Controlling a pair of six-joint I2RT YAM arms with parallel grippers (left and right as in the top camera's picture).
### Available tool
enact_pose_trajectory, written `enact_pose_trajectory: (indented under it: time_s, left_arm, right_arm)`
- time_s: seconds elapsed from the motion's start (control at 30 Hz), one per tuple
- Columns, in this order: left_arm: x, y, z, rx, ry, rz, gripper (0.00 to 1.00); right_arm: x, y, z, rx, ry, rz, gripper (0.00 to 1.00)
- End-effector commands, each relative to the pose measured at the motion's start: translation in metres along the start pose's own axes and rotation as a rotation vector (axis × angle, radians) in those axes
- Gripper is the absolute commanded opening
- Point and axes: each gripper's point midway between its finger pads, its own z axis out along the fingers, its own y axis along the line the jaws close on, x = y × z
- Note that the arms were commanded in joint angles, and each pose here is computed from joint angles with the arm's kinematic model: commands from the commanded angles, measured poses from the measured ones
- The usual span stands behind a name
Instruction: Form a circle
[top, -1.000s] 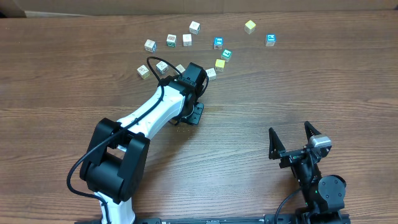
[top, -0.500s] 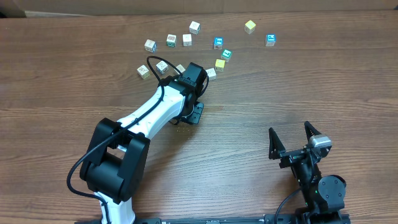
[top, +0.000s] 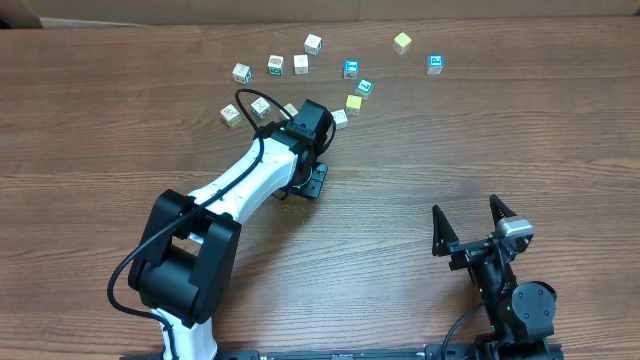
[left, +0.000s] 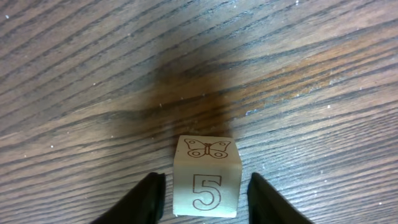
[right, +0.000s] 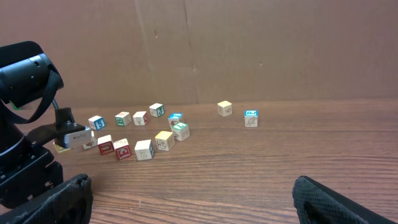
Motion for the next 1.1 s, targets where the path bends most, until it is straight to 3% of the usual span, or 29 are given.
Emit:
enact_pose_trajectory:
  time_s: [0.0,0.2,0.33,0.5,0.77,0.9,1.07]
  left_arm:
    - [0.002,0.000,0.003,-0.013,0.005,0.017,0.50]
    - [0.002,0.000,0.003,-0.012,0.005,0.017,0.54]
    - [-0.005,0.000,-0.003,-0.011,-0.010,0.013,0.64]
    - [-0.058,0.006,-0.044,0.004,-0.144,-0.021,0.69]
    - [-0.166,0.015,-0.137,0.048,-0.544,-0.078,0.75]
    - [-0.191,0.013,-0.146,0.062,-0.651,-0.084,0.73]
    - [-0.196,0.017,-0.124,0.032,-0.636,-0.091,0.73]
  right_arm:
    - [0.002,-0.001,0.000,0.000,-0.002,-0.004,1.00]
    - [0.002,-0.001,0.000,0.000,-0.002,-0.004,1.00]
    - [0.002,-0.001,0.000,0.000,-0.002,-0.004,1.00]
    - [0.002,-0.001,0.000,0.000,-0.002,-0.004,1.00]
    - [0.002,-0.001,0.000,0.000,-0.002,-0.004,1.00]
    - [0.002,-0.001,0.000,0.000,-0.002,-0.004,1.00]
    - [0.002,-0.001,0.000,0.000,-0.002,-0.004,1.00]
